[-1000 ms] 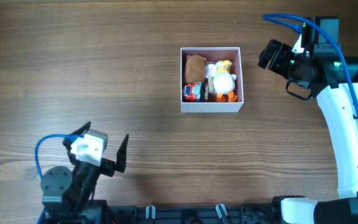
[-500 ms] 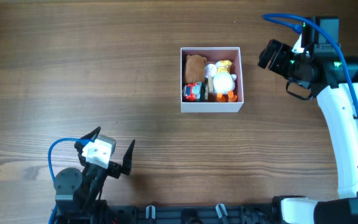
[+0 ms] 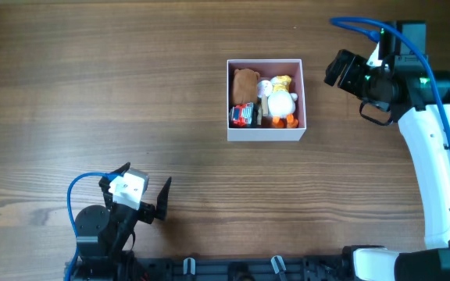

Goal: Pack container

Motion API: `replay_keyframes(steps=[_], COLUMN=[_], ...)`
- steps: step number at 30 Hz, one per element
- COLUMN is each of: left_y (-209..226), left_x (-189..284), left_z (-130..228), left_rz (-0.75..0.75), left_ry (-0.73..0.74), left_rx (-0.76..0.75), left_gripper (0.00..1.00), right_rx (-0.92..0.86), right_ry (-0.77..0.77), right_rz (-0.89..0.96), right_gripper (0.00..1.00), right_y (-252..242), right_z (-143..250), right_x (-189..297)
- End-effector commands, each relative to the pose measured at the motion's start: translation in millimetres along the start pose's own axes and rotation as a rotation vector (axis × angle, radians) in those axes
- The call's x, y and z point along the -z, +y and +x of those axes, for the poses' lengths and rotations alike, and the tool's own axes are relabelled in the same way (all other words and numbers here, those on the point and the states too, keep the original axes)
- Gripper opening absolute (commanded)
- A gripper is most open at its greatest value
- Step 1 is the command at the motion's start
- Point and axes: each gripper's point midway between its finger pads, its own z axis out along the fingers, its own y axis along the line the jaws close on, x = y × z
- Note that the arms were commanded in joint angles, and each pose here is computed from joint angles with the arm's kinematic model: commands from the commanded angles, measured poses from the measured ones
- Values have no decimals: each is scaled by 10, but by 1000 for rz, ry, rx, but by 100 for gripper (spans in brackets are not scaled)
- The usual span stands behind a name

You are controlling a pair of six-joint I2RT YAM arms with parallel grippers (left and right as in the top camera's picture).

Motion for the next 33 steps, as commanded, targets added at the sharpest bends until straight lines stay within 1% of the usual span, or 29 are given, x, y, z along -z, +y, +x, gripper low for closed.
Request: replay_keyframes(steps=[1,24,28,33], left_y=[-14,-14,-14,-14], left_x=[-3,-4,-4,-4], left_z=[-6,-4,-4,-4], left_rz=[10,11,11,11], left_ry=[-11,-10,-10,-10], left_rx=[-20,-19,-19,-19], left_gripper=[100,100,100,100], right_rx=[-10,-8,37,58], right_ry=[15,13,-12,-50], right_rz=[-1,-2,-13,-44], right_gripper=[100,100,100,100], right_y=[-5,0,5,21], right_z=[22,21,50,201], right_x=[-45,-35,176,621])
